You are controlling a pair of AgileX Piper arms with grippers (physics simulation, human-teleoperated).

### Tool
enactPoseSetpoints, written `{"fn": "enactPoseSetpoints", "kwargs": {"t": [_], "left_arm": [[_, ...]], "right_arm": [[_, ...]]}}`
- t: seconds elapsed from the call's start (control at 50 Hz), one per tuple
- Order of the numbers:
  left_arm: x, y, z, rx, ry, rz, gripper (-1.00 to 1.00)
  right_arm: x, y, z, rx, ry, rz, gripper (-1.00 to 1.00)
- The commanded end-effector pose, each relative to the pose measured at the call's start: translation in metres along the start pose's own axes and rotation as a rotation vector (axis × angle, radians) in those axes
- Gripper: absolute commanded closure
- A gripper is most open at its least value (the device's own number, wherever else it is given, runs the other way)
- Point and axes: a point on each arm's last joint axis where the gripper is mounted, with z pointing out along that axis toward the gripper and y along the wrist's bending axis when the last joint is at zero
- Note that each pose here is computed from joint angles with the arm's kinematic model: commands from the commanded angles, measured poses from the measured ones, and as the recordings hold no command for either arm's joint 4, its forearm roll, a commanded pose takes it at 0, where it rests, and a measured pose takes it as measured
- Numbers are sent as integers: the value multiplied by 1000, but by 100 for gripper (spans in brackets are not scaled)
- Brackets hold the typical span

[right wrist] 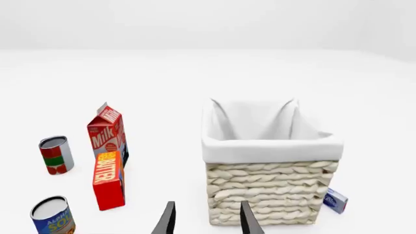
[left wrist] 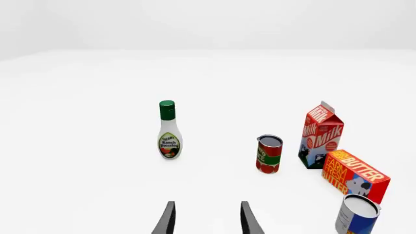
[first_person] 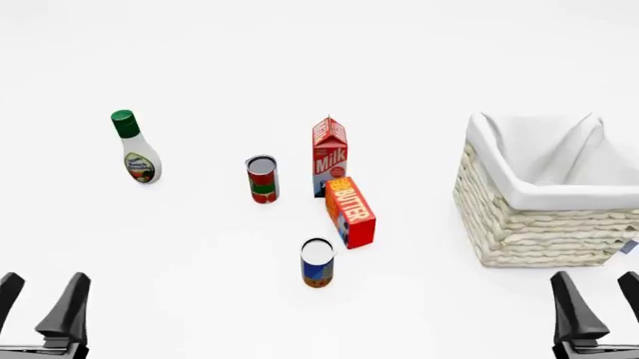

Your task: Pick the alphabet soup and place it in the basket.

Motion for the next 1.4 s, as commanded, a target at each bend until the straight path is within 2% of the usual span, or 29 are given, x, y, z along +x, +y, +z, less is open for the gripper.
{"fn": "enactPoseSetpoints", "kwargs": {"t": [0.02, 0.2, 0.5, 0.54, 0.68, 0.9, 1.4], "left_arm": [[-1, 0, 0, 0, 1, 0, -100], [-1, 0, 0, 0, 1, 0, -100], [-1, 0, 0, 0, 1, 0, -100], [-1, 0, 0, 0, 1, 0, -100], [-1, 0, 0, 0, 1, 0, -100], [-1, 0, 0, 0, 1, 0, -100], [-1, 0, 0, 0, 1, 0, -100]], "right_arm": [[0, 1, 2, -16, 0, -18, -100], [-2, 2, 5, -30, 6, -32, -100], [-28, 7, 7, -108, -30, -36, -100], [-32, 7, 7, -118, -40, -9, -100], [-41, 11, 12, -162, -55, -20, -100], [-54, 24, 36, -267, -61, -32, -100], [-61, 59, 69, -454, -55, -14, -100]]}}
